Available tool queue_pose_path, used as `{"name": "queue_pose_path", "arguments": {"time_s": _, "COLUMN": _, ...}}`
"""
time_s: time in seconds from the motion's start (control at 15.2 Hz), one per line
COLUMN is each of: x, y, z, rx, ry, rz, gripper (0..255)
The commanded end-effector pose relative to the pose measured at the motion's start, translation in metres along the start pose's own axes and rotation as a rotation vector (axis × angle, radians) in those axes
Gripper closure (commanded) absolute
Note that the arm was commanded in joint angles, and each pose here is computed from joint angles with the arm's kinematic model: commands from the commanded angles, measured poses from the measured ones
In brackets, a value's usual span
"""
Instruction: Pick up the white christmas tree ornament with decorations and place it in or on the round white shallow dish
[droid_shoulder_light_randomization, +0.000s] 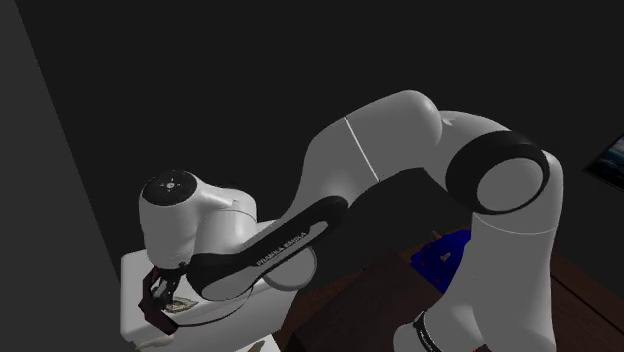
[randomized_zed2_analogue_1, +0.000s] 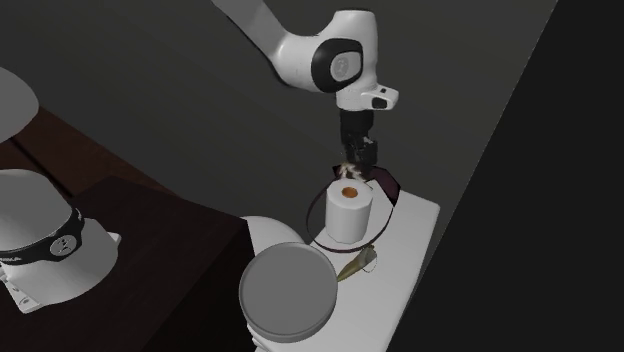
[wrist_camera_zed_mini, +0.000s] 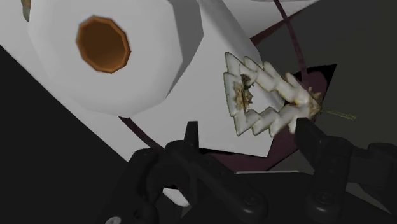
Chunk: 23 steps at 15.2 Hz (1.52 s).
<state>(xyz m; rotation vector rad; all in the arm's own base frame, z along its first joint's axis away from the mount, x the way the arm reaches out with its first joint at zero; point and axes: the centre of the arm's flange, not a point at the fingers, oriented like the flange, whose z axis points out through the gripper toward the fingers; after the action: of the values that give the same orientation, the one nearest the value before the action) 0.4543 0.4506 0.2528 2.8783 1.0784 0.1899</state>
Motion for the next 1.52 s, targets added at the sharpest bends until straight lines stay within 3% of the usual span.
{"name": "queue_pose_path", "arguments": {"time_s": 0.0, "x": -0.016, "y": -0.041, "z": -0.009, "rx": -0.131, "ry": 0.049, "rz": -0.040, "gripper": 0}}
{"name": "queue_pose_path", "arguments": {"time_s": 0.26, "x": -0.057, "y": -0.128, "z": -0.007, "rx": -0.415, "ry": 0.147, "rz": -0.128, "gripper": 0}}
{"name": "queue_pose_path", "arguments": {"time_s": 0.79, "x": -0.051, "y": -0.113, "z": 0.029, "rx": -0.418, "ry": 0.148, "rz": -0.129, "gripper": 0}}
{"name": "queue_pose_path", "arguments": {"time_s": 1.32, "x": -0.051, "y": -0.113, "z": 0.029, "rx": -0.418, "ry": 0.148, "rz": -0.129, "gripper": 0}}
{"name": "queue_pose_path", "arguments": {"time_s": 1.39, "x": -0.051, "y": -0.113, "z": 0.029, "rx": -0.418, "ry": 0.148, "rz": -0.129, "gripper": 255}}
{"name": "queue_pose_path", "arguments": {"time_s": 1.45, "x": -0.051, "y": -0.113, "z": 0.029, "rx": -0.418, "ry": 0.148, "rz": -0.129, "gripper": 255}}
